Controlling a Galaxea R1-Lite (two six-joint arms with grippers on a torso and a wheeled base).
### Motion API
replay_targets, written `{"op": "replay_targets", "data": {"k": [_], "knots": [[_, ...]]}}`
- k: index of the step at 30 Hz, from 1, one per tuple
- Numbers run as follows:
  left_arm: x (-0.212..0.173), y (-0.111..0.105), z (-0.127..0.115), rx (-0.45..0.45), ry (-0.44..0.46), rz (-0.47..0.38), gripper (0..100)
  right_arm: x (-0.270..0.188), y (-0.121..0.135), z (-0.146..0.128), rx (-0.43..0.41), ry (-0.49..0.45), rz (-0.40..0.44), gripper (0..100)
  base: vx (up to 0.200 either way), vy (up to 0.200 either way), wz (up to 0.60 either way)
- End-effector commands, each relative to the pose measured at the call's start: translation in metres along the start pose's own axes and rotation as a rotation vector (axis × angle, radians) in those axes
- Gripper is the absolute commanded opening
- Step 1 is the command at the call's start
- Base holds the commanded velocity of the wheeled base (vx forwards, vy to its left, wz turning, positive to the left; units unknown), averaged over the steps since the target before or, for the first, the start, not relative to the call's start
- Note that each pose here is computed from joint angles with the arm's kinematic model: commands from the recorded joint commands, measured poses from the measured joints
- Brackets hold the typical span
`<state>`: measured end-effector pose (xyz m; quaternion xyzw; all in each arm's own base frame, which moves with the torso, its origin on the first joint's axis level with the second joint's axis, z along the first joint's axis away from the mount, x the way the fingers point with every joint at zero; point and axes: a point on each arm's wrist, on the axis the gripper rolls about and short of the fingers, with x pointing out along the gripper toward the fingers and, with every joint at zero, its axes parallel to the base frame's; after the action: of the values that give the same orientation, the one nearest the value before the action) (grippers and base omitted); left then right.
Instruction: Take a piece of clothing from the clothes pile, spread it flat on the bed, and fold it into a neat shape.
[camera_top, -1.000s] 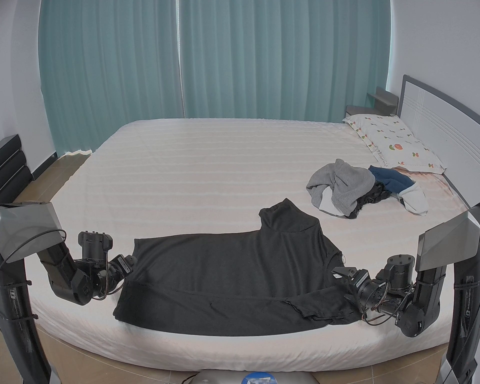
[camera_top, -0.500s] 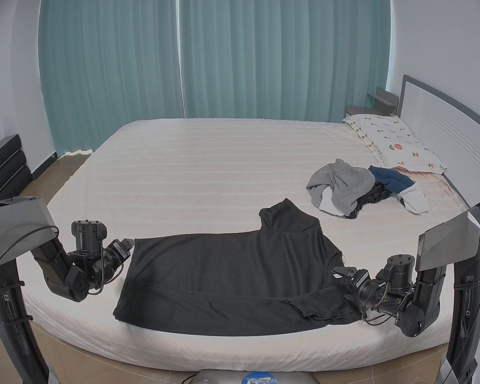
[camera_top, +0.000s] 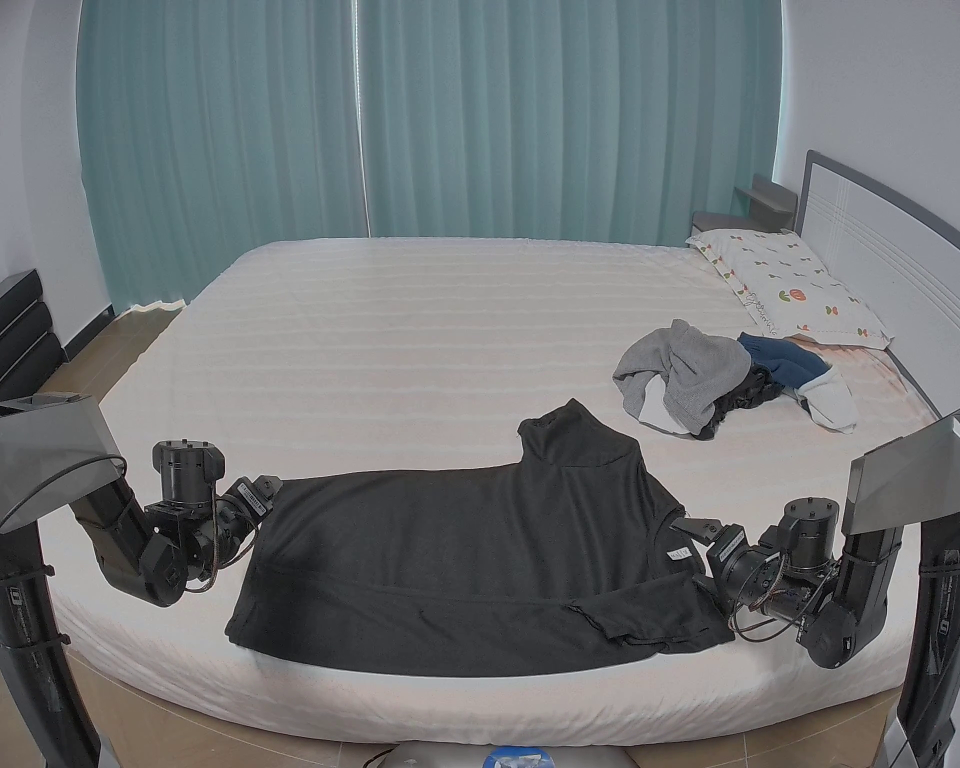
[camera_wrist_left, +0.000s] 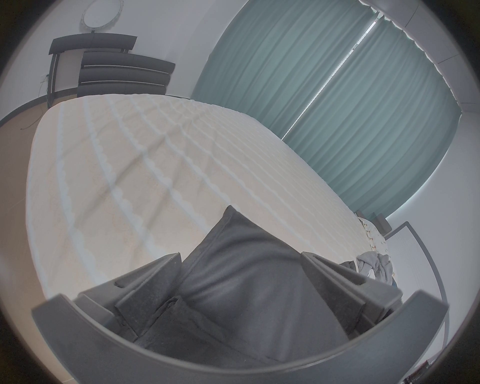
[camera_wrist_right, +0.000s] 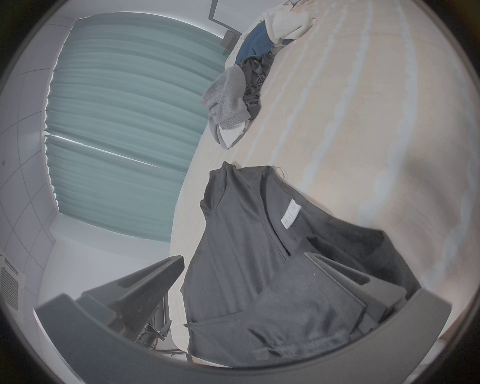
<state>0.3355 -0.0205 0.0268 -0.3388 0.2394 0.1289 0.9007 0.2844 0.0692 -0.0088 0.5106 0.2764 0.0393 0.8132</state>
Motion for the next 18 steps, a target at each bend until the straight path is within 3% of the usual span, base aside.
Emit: {"op": "replay_targets", "data": {"k": [1,13,18], "knots": [[0.001,0.000,-0.001,-0.001,0.001,-0.001,100,-0.002,0.005,0.004,-0.005,-0.019,0.029,100,0.000,0.000,0.00],[0.009,0.000,-0.004,0.003,0.010,0.005,100,-0.001,0.001,0.009,0.009,-0.034,0.016,100,0.000,0.000,0.00],[0.026,-0.017,0.015,-0.003,-0.024,-0.020,100,-0.001,-0.003,0.022,0.023,-0.076,0.015,100,0.000,0.000,0.00]]}}
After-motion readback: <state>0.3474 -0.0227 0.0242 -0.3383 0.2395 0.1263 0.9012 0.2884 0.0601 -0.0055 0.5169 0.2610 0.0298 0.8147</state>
